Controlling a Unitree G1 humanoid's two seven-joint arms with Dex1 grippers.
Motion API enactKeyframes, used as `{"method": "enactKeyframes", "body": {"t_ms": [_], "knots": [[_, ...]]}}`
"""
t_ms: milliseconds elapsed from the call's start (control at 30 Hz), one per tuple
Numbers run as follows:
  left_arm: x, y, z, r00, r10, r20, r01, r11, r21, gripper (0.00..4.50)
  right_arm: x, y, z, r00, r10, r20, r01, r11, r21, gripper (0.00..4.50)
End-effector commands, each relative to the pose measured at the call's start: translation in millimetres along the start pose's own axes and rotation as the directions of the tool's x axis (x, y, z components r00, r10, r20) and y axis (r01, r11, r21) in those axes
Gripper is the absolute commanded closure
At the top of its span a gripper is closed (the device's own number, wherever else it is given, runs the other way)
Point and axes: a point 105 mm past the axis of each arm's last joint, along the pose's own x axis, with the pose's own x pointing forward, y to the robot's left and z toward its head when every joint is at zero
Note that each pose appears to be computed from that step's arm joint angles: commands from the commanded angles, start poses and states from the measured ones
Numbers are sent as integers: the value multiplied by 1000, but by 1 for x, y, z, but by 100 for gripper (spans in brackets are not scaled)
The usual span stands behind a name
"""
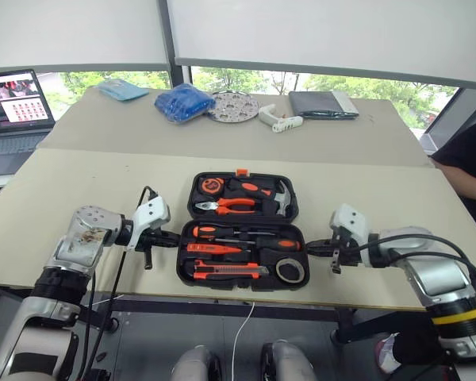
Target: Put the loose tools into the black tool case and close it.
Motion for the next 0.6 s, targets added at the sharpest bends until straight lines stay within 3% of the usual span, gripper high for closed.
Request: {"method": "enactKeyframes", "body": {"t_ms": [33,200,267,400,600], "knots": [[6,-11,12,997,-61,39,58,996,65,446,2,17,15,997,47,62,-43,997,-59,450],[-9,-2,-4,1000,8,4,-8,1000,28,446,-4,15,9,998,-10,57,12,999,-35,450],[-24,9,-17,997,74,-23,-75,996,-49,446,-13,3,4,997,-73,40,73,997,3,450],[-53,39,-28,975,221,-38,-224,949,-223,335,-33,-25,14,982,-184,51,181,982,58,331],[-57,83,14,929,365,67,-288,823,-489,107,-29,-65,53,951,-280,131,244,940,238,125]]}}
